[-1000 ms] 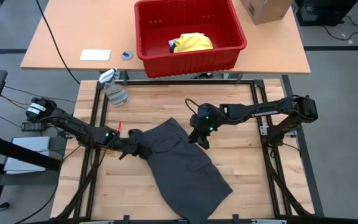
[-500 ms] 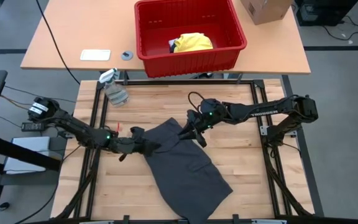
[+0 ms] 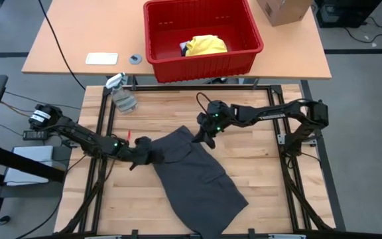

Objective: Fold Laundry from Bin
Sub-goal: Fold the black short

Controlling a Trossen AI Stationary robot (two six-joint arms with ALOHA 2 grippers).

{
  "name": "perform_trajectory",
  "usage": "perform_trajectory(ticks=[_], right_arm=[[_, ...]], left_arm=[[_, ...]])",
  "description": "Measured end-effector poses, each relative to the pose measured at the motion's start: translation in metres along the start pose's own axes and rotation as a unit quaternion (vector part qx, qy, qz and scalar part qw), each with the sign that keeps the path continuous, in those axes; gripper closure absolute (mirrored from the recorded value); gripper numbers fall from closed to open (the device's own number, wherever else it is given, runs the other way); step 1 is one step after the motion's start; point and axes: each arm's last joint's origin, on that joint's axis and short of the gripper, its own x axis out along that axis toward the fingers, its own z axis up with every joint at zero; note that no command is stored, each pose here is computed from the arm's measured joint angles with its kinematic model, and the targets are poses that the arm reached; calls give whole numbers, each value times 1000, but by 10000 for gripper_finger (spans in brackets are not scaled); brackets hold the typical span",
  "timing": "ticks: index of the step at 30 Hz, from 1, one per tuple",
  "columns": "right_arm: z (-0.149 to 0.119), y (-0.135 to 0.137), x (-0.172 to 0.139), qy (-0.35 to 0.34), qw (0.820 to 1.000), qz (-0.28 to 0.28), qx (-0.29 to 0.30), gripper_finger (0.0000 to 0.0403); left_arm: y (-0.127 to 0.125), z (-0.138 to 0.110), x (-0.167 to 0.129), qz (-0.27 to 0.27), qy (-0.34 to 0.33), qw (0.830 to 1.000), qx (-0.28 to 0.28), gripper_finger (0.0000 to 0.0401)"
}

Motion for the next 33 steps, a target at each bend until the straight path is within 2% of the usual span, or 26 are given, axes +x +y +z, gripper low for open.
perform_trajectory(ticks=[4,8,10,13,16,23,26,29,31,33], right_arm=[[-6,-13,7,28,998,27,53,370],[-9,-20,13,37,997,33,67,315],[-11,-24,17,33,997,18,69,282],[-10,-28,18,15,996,-31,82,233],[-9,-33,16,5,995,-46,83,192],[-8,-52,9,2,991,-69,113,139],[-6,-59,5,-17,988,-107,109,133],[-2,-71,2,-47,983,-162,73,130],[-3,-84,3,-49,981,-172,72,130],[-7,-96,6,-33,983,-160,87,130]], left_arm=[[12,-4,-2,63,34,997,12,273],[22,-2,-3,111,31,993,6,207],[25,-2,-2,129,42,991,3,168],[25,-2,-2,128,45,991,-1,119],[25,-2,-1,124,41,991,0,90],[43,-3,9,92,25,995,-26,81],[44,-1,10,87,16,996,-31,80],[44,-1,10,89,10,995,-41,80],[45,-1,12,92,6,995,-39,80],[46,-1,12,96,3,995,-38,80]])
